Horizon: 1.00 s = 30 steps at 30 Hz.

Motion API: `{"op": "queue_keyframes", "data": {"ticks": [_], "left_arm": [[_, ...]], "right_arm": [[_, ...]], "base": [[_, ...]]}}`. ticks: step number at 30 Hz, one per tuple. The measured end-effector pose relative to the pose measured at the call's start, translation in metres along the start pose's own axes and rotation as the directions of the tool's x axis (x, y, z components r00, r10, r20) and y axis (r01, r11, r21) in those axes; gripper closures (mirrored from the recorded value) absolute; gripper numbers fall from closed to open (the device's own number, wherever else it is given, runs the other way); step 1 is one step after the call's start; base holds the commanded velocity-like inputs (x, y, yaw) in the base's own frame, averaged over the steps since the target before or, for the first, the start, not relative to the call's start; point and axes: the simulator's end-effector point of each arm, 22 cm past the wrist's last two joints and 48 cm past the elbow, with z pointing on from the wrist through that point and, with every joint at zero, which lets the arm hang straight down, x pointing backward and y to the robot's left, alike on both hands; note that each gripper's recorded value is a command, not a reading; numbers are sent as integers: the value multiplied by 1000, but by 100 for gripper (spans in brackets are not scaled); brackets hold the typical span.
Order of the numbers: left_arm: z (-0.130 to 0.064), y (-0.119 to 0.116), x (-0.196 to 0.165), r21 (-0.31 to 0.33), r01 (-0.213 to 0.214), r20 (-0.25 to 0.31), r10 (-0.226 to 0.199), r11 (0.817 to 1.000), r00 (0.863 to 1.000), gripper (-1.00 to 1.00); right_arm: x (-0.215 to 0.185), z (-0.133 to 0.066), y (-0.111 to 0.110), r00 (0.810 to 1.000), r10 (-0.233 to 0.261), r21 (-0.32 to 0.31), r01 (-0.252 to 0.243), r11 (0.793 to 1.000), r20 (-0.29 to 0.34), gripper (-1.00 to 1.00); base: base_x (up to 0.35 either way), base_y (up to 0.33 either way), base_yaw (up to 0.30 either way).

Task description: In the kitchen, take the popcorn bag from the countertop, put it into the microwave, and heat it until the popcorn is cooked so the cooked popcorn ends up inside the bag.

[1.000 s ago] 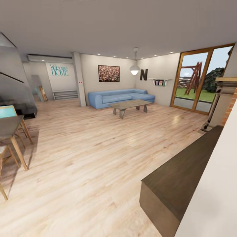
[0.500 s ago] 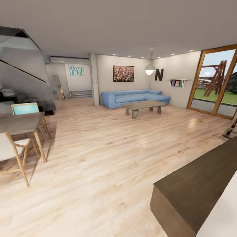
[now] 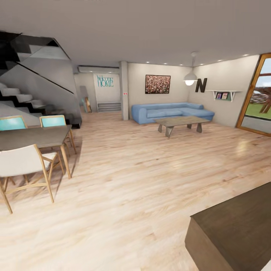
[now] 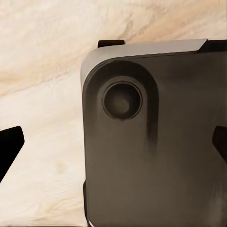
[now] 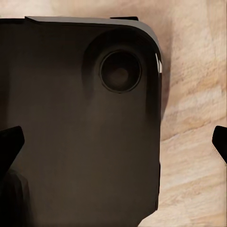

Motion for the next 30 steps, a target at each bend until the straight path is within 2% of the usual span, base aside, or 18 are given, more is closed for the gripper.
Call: {"op": "queue_keyframes", "data": {"ticks": [30], "left_arm": [[0,0,0,0,0,0,0,1000,1000,-100]], "right_arm": [[0,0,-1,1000,-2,1,2,1000,1,-100]], "base": [[0,0,273]]}}
